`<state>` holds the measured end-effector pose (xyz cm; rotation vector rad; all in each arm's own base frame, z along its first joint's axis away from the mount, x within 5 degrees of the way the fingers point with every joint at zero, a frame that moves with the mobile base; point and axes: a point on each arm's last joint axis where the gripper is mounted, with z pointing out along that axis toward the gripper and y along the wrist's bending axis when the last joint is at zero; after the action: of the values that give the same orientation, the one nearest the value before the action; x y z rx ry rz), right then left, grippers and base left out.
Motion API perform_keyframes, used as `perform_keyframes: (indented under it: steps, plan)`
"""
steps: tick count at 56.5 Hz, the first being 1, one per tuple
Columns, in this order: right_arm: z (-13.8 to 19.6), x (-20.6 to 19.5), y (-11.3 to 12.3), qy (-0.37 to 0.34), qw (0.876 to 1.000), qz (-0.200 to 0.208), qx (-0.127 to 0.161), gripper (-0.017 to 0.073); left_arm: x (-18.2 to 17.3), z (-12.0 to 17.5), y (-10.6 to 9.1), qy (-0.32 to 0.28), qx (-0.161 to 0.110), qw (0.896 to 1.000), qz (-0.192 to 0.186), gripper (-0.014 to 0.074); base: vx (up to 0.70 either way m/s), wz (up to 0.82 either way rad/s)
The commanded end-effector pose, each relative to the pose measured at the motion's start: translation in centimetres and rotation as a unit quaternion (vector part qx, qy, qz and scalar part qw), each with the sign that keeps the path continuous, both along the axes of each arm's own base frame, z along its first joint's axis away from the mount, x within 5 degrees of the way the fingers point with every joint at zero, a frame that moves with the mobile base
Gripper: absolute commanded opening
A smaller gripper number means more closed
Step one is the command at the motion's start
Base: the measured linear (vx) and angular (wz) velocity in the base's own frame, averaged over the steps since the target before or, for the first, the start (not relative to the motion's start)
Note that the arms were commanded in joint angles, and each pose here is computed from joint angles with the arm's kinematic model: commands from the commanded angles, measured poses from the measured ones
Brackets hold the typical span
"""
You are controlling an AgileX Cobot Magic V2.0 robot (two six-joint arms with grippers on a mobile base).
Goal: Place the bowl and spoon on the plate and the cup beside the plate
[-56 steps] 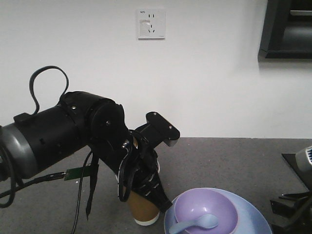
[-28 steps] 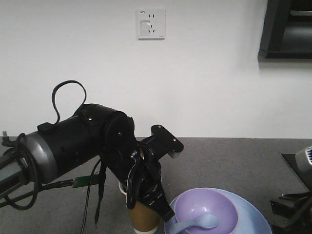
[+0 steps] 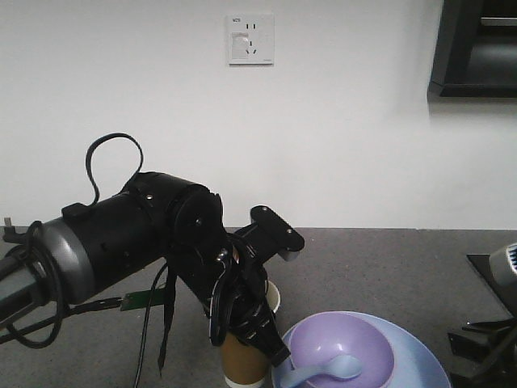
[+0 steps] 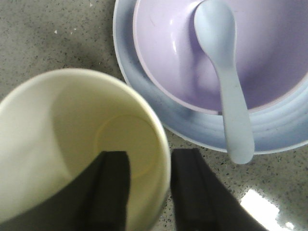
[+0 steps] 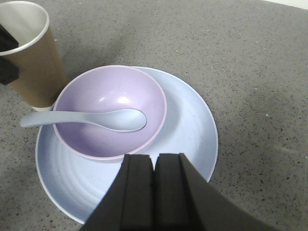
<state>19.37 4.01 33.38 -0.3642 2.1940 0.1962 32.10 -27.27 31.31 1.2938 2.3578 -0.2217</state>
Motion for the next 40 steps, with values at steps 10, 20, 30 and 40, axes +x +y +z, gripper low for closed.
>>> perform_keyframes:
  steps: [10,20,30,40]
  plan:
    - [1.7,0.1,-0.2,-0.053,0.999,-0.009,0.006,-0.0008,-0.8,3.8,0.2,-0.047,-0.05,0.998,0.002,0.0505,0.0,0.0]
    - [1.7,0.1,-0.2,-0.052,0.999,-0.009,0.006,-0.0008,-0.8,4.9,0.2,-0.057,-0.059,0.997,0.002,0.0503,0.0,0.0]
    - [1.7,0.1,-0.1,-0.051,0.999,-0.008,0.006,-0.0008,-0.8,6.6,0.2,-0.075,-0.073,0.995,0.001,0.0503,0.0,0.0]
    - [1.7,0.1,-0.1,-0.051,0.999,-0.008,0.006,-0.0008,-1.1,8.0,0.6,-0.087,-0.077,0.993,0.0,0.0503,0.0,0.0]
